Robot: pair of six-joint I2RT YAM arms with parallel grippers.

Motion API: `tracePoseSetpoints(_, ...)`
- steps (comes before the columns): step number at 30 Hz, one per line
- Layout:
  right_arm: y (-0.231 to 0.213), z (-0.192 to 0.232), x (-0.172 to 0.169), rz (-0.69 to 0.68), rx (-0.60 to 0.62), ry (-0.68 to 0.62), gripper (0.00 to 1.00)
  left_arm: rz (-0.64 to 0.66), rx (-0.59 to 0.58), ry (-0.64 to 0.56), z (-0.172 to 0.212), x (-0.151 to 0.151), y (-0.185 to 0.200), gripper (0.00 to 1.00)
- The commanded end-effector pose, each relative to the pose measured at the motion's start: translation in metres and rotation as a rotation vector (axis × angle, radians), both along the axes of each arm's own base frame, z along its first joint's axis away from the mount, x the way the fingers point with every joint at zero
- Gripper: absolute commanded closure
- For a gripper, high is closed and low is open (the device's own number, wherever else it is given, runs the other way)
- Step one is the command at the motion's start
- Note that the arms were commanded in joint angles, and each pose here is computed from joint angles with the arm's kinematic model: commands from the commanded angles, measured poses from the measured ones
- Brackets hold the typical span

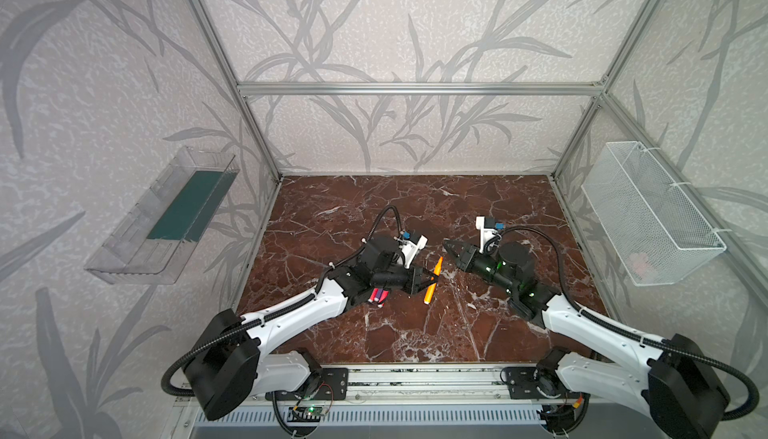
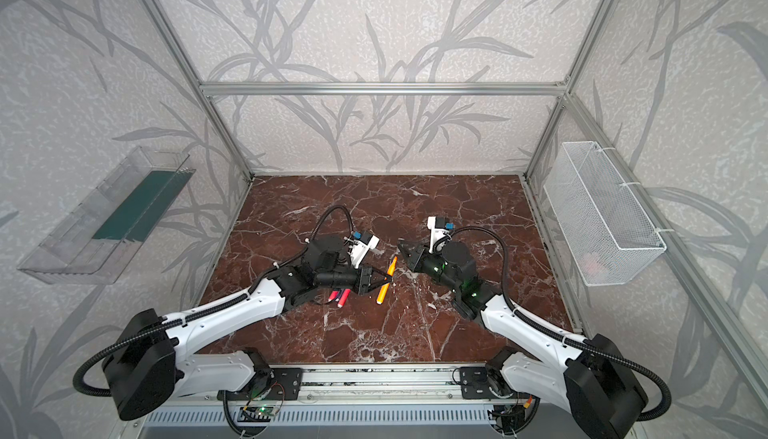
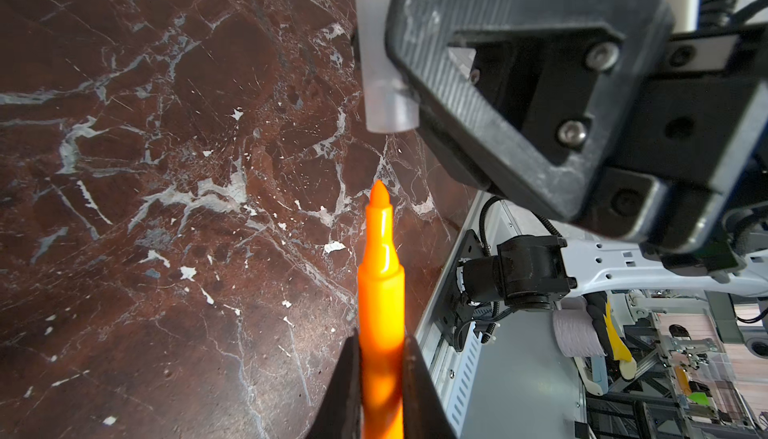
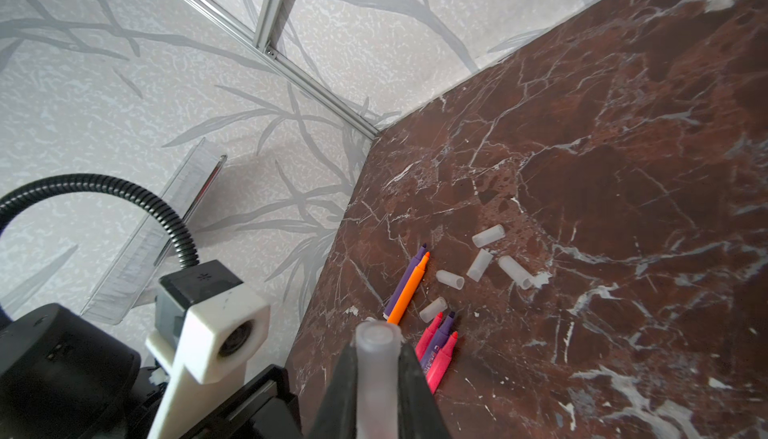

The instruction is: Insert the pens into the pen caps

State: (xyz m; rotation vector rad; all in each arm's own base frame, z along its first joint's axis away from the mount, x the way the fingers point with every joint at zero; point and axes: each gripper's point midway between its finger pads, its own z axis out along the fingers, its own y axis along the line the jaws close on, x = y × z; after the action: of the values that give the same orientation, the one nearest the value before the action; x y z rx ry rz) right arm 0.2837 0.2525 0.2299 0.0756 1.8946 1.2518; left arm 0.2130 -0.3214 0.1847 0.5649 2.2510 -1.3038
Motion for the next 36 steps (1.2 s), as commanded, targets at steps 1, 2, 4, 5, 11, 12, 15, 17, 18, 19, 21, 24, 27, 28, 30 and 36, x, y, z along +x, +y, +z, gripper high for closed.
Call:
tracePoseSetpoints(1, 0.006, 0.022, 0.001, -0.002, 0.043, -0.065, 1.00, 0.037, -0.004, -0.052, 0.004, 0.006, 0.003, 1.00)
tracePoseSetpoints(2, 0.007, 0.021, 0.001, 0.000, 0.048, -0.063, 1.00, 0.045, -0.006, -0.058, 0.005, 0.008, 0.004, 1.00)
tracePoseSetpoints(4, 0.009, 0.020, 0.000, 0.003, 0.077, -0.073, 1.00, 0.055, -0.010, -0.064, 0.007, 0.009, 0.004, 1.00)
tracePoseSetpoints(5, 0.009, 0.019, 0.000, 0.001, 0.090, -0.078, 1.00, 0.057, -0.015, -0.067, 0.009, 0.009, 0.004, 1.00)
tracePoseSetpoints(11, 0.005, 0.018, 0.004, -0.037, 0.102, -0.076, 1.00, 0.061, -0.021, -0.065, 0.011, 0.009, 0.005, 1.00)
tracePoseSetpoints(12, 0.004, 0.016, 0.004, -0.045, 0.103, -0.074, 1.00, 0.064, -0.020, -0.066, 0.011, 0.009, 0.006, 1.00)
tracePoseSetpoints(15, 0.001, 0.012, 0.005, -0.062, 0.108, -0.062, 1.00, 0.079, -0.019, -0.074, 0.011, 0.010, 0.008, 1.00)
tracePoseSetpoints(17, 0.002, 0.009, 0.004, -0.061, 0.108, -0.056, 1.00, 0.083, -0.022, -0.079, 0.013, 0.011, 0.008, 1.00)
tracePoseSetpoints(18, 0.002, 0.007, 0.003, -0.060, 0.105, -0.052, 1.00, 0.084, -0.025, -0.080, 0.015, 0.011, 0.008, 1.00)
tracePoseSetpoints(19, 0.002, 0.006, 0.002, -0.060, 0.104, -0.050, 1.00, 0.085, -0.028, -0.081, 0.015, 0.012, 0.007, 1.00)
tracePoseSetpoints(21, 0.003, 0.010, 0.001, -0.060, 0.122, -0.066, 1.00, 0.096, -0.038, -0.087, 0.019, 0.015, 0.006, 1.00)
tracePoseSetpoints(24, 0.005, 0.011, 0.000, -0.053, 0.129, -0.069, 1.00, 0.091, -0.046, -0.084, 0.021, 0.017, 0.002, 1.00)
tracePoseSetpoints(27, 0.008, 0.012, 0.001, -0.046, 0.125, -0.070, 1.00, 0.079, -0.055, -0.075, 0.022, 0.018, -0.002, 1.00)
tracePoseSetpoints(28, 0.008, 0.013, 0.001, -0.046, 0.124, -0.072, 1.00, 0.077, -0.058, -0.073, 0.022, 0.018, -0.002, 1.00)
tracePoseSetpoints(30, 0.008, 0.014, 0.002, -0.049, 0.122, -0.074, 1.00, 0.078, -0.055, -0.070, 0.020, 0.018, -0.002, 1.00)
tracePoseSetpoints(36, 0.011, 0.016, 0.007, -0.055, 0.112, -0.076, 1.00, 0.085, -0.054, -0.073, 0.021, 0.017, 0.000, 1.00)
